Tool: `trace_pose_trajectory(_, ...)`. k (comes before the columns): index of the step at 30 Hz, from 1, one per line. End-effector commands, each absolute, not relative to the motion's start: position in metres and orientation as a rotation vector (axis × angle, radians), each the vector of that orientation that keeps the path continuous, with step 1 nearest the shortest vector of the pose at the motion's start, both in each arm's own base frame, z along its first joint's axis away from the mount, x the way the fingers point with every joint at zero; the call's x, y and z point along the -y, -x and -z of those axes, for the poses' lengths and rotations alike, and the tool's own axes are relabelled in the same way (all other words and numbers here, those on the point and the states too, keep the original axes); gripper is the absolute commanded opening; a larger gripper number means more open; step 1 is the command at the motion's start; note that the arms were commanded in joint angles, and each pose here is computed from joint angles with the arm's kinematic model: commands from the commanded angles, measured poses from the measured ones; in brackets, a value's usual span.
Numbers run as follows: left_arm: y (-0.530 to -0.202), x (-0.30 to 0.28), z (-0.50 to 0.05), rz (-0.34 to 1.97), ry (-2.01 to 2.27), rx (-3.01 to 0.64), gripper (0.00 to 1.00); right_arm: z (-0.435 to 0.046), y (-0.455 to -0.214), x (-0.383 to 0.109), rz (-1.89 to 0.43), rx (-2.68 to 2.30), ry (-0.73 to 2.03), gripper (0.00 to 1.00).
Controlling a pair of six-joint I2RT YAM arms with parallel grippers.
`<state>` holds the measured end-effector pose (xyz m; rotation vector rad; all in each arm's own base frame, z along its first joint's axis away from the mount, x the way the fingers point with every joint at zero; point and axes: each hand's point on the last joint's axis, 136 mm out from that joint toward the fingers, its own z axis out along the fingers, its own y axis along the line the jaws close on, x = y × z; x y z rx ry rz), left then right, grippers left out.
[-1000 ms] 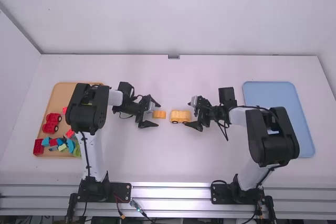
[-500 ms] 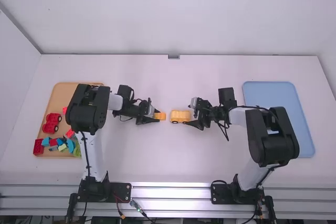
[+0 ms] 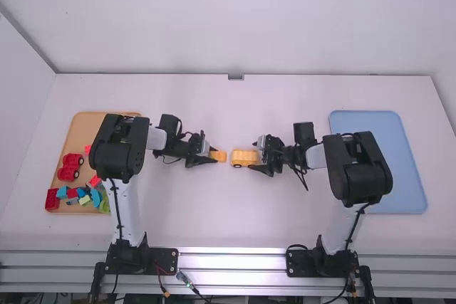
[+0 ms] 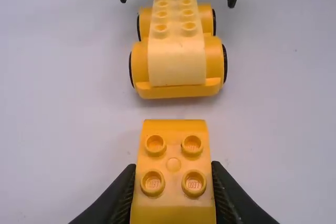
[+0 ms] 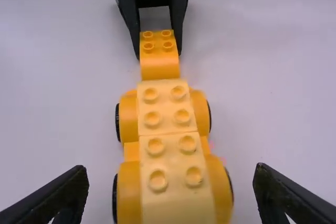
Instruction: Assemble lego blocks to make yellow taxi
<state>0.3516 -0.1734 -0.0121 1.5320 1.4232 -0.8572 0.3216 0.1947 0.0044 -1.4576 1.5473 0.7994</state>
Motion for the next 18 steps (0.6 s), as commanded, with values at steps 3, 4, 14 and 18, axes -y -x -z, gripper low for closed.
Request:
trace_pose_trajectory(3, -0.349, 0.176, 0.002, 0.931, -1.47, -1.39, 0.07, 0.008, -0.318, -0.197, -0.847, -1.56, 1.442, 0.83)
trace_pose_trajectory(4, -0.349, 0.176, 0.002, 0.929, -1.47, -1.39, 0.07, 0.009, -0.318, -0.197, -0.849, -1.561, 1.439, 0.83)
trace_pose_trajectory(14, -0.357, 0.176, -0.032, 0.891, -1.463, -1.379, 0.06, 0.018, -0.32, -0.201, -0.877, -1.506, 1.425, 0.82)
trace_pose_trajectory(18, -0.361, 0.176, -0.045, 0.904, -1.429, -1.409, 0.06, 0.02, -0.324, -0.203, -0.867, -1.493, 1.411, 0.81)
